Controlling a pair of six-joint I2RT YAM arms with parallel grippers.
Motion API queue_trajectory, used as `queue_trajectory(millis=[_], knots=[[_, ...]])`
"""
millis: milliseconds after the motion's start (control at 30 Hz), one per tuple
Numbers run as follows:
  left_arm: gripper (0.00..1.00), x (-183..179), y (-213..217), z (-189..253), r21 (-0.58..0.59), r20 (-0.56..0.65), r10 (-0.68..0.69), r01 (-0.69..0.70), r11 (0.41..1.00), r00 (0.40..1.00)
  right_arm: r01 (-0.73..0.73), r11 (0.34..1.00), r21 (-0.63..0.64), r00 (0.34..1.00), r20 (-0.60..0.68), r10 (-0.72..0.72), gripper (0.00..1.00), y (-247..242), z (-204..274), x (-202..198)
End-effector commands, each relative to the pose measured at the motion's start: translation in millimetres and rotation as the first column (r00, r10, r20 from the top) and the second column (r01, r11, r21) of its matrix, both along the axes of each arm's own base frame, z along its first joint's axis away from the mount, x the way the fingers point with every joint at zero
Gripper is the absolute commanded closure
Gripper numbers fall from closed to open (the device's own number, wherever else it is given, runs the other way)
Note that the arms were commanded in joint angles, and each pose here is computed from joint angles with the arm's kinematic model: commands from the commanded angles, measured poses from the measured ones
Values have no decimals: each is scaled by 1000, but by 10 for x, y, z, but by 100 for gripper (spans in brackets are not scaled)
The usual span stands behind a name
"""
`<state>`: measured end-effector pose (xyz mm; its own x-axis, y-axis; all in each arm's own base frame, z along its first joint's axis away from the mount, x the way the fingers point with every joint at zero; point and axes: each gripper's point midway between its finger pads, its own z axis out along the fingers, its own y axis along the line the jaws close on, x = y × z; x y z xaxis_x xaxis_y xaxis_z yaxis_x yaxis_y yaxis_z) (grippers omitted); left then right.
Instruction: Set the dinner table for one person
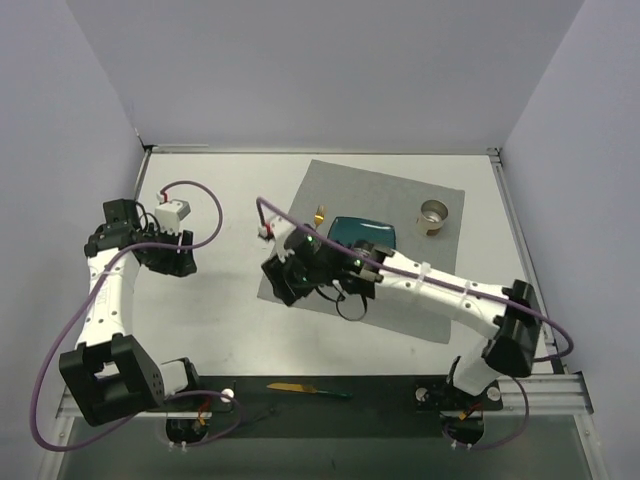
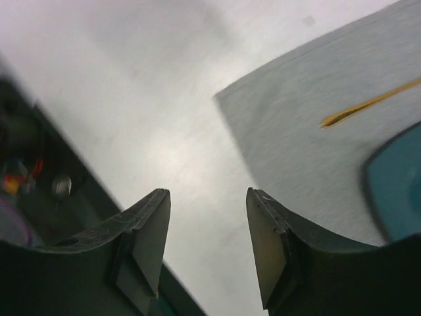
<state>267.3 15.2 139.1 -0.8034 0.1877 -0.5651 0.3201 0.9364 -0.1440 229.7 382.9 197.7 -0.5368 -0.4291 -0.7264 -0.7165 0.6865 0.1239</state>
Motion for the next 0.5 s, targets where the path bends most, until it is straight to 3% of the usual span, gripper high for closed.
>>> queue_trajectory(millis=[0, 233, 467], knots=[[35, 18, -52, 239, -16, 81, -28, 30, 999, 996, -267, 949, -165, 960, -125, 249, 50, -437, -635, -966], [34, -100, -81, 335, 6, 124, -42, 42, 999, 991, -401, 882, -247, 912, -197, 359, 53, -560, -1034, -1839], [35, -173, -80, 356, 17, 125, -32, 31, 999, 992, -422, 840, -342, 897, -290, 332, 56, -736, -1489, -2048]])
